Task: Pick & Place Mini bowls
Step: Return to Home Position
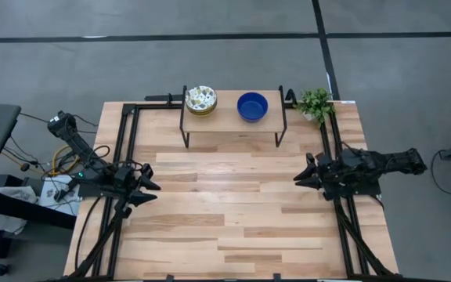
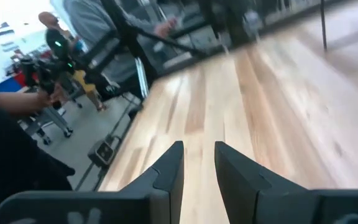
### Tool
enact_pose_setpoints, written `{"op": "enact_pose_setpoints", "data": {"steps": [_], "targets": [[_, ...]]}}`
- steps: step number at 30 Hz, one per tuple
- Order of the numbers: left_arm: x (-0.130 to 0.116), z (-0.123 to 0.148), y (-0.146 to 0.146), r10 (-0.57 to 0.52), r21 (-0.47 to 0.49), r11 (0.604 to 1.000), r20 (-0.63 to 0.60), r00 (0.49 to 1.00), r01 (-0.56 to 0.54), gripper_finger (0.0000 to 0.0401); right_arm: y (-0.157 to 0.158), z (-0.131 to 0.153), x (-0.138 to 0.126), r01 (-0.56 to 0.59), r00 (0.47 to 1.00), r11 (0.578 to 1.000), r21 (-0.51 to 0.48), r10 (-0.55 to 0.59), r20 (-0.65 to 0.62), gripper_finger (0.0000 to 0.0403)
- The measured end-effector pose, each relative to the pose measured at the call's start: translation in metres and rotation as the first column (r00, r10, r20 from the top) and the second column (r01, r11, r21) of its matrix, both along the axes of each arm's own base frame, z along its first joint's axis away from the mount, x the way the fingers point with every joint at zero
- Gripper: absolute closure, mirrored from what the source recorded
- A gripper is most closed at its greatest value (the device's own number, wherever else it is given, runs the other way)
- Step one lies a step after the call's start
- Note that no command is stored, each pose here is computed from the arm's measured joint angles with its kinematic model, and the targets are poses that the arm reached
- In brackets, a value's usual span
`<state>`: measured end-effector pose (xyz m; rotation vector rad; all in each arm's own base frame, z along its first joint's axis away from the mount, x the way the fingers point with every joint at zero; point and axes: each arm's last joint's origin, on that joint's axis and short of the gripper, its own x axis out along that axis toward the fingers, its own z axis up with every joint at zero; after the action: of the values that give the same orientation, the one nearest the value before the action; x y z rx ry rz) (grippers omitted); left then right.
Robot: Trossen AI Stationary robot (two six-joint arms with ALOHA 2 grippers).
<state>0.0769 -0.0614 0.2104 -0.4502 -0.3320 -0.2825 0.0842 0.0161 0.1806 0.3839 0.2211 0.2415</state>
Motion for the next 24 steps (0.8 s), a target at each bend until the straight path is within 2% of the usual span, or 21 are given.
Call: {"op": "enact_pose_setpoints", "data": {"steps": [4,24], "targets": [[0.0000,0.0000,0.0000,0.000,-0.001,1.000,0.000,1.000,0.000,0.0258,-0.0003,-0.0059,-0.0011,0.016,0.997,0.999,0.045,-0.013,-0.077,0.0324],[-0.0001,0.0003,0.0001,-0.001,-0.004,1.000,0.002,1.000,0.001,0.0258,-0.0003,-0.0054,-0.0010,0.017,0.997,0.999,0.045,-0.013,-0.072,0.0324]]}}
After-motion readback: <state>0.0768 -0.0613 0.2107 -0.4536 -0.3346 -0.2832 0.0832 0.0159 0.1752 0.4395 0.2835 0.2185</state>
